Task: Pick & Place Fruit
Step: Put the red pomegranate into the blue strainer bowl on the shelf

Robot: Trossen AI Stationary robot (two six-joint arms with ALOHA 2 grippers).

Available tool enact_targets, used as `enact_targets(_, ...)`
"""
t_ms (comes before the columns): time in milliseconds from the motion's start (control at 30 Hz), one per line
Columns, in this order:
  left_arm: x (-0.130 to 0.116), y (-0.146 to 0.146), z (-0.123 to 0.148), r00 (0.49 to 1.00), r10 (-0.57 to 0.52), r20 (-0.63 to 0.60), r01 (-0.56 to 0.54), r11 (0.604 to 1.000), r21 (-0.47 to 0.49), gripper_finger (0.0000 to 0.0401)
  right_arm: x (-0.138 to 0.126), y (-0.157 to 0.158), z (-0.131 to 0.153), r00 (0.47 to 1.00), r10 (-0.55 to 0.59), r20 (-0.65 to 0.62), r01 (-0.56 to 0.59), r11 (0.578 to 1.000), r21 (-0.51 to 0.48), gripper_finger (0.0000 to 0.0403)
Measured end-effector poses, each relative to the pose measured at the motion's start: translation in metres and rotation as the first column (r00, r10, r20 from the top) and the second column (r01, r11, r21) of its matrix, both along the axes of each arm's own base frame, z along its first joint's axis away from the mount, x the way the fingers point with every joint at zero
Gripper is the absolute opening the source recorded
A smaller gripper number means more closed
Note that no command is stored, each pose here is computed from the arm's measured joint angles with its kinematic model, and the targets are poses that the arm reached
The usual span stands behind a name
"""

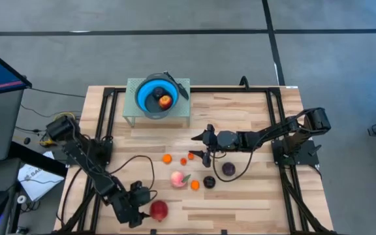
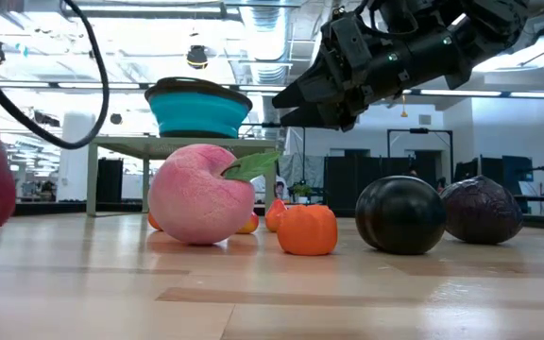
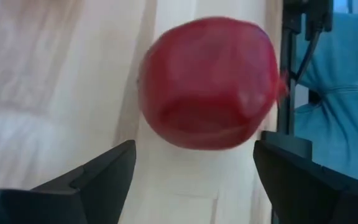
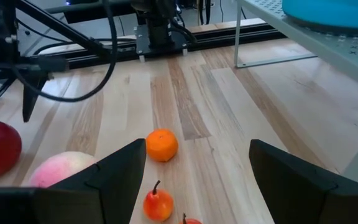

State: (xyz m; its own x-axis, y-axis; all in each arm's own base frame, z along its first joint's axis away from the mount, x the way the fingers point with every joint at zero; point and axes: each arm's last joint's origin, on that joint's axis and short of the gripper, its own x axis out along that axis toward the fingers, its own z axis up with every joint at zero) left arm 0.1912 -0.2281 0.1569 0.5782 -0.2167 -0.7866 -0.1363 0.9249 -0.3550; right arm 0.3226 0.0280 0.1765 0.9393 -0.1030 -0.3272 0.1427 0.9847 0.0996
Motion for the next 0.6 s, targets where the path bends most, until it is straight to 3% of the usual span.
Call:
enact_targets(333,0.014,0.012,-0.002,0.989,0.111,0.102,-0.12,0.989,0.09,0.0318,0.0,0.0,0.0,1.0,-0.001,0.002,0.001,1.0,0.001,0.0281)
enact_targets(600,0.035,0.035,0.0,0.956,0.237,0.172,-0.262,0.954,0.147,0.0318,0.0,0.0,0.0,1.0,-0.001,0.002,0.001,1.0,0.0,0.0281)
